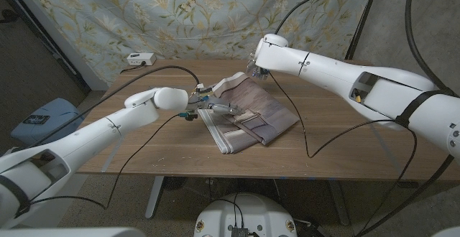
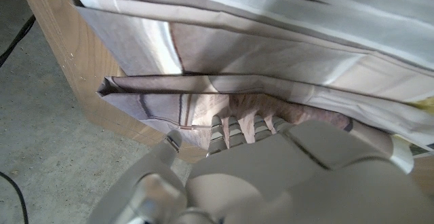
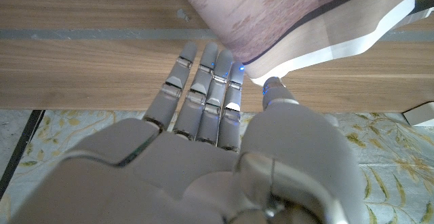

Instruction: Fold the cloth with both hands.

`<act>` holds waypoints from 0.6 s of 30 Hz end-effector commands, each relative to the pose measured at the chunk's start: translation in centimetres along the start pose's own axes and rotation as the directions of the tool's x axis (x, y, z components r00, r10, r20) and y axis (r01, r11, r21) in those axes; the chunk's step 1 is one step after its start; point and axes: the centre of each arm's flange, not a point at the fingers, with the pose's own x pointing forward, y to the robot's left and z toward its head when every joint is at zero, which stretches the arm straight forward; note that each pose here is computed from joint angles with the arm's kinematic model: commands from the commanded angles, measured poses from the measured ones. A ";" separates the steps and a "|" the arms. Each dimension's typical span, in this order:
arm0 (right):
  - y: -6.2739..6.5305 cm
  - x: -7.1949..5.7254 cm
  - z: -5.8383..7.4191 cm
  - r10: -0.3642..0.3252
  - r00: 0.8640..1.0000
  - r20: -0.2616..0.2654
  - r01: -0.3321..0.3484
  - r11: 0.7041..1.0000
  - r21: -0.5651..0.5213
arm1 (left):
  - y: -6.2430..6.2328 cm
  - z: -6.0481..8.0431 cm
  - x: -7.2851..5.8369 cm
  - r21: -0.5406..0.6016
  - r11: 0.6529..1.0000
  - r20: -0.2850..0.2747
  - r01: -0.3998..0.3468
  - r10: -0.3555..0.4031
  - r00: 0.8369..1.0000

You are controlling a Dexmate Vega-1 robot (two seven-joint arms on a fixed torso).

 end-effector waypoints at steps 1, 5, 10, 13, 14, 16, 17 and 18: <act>0.9 -0.3 -2.1 -0.013 1.000 0.016 0.012 0.998 0.066 | -0.4 0.0 -0.3 0.057 0.998 0.093 0.039 -0.044 0.995; 1.0 -0.4 -2.5 -0.019 1.000 0.017 0.018 0.997 0.073 | -0.1 -0.2 -0.6 0.080 0.996 0.141 0.030 -0.041 0.989; 1.3 -0.4 -2.9 -0.019 1.000 0.018 0.017 0.996 0.084 | 0.2 0.0 -0.8 0.095 0.995 0.181 0.019 -0.036 0.983; 1.5 -0.5 -3.1 -0.021 1.000 0.013 0.020 0.995 0.095 | 0.2 0.0 -0.8 0.102 0.995 0.195 0.021 -0.040 0.980; 1.5 -0.6 -3.2 -0.021 1.000 0.016 0.020 0.995 0.097 | 0.2 0.1 -0.8 0.104 0.994 0.198 0.023 -0.043 0.979; 1.6 -0.7 -3.4 -0.026 1.000 0.016 0.024 0.994 0.102 | 0.2 0.1 -0.8 0.107 0.994 0.201 0.025 -0.046 0.979; 1.7 -0.7 -3.5 -0.028 1.000 0.013 0.027 0.994 0.103 | 0.3 0.2 -0.8 0.110 0.994 0.200 0.026 -0.048 0.979; 1.8 -0.8 -3.5 -0.029 0.999 0.012 0.028 0.994 0.104 | 0.3 0.2 -0.7 0.111 0.993 0.202 0.028 -0.050 0.978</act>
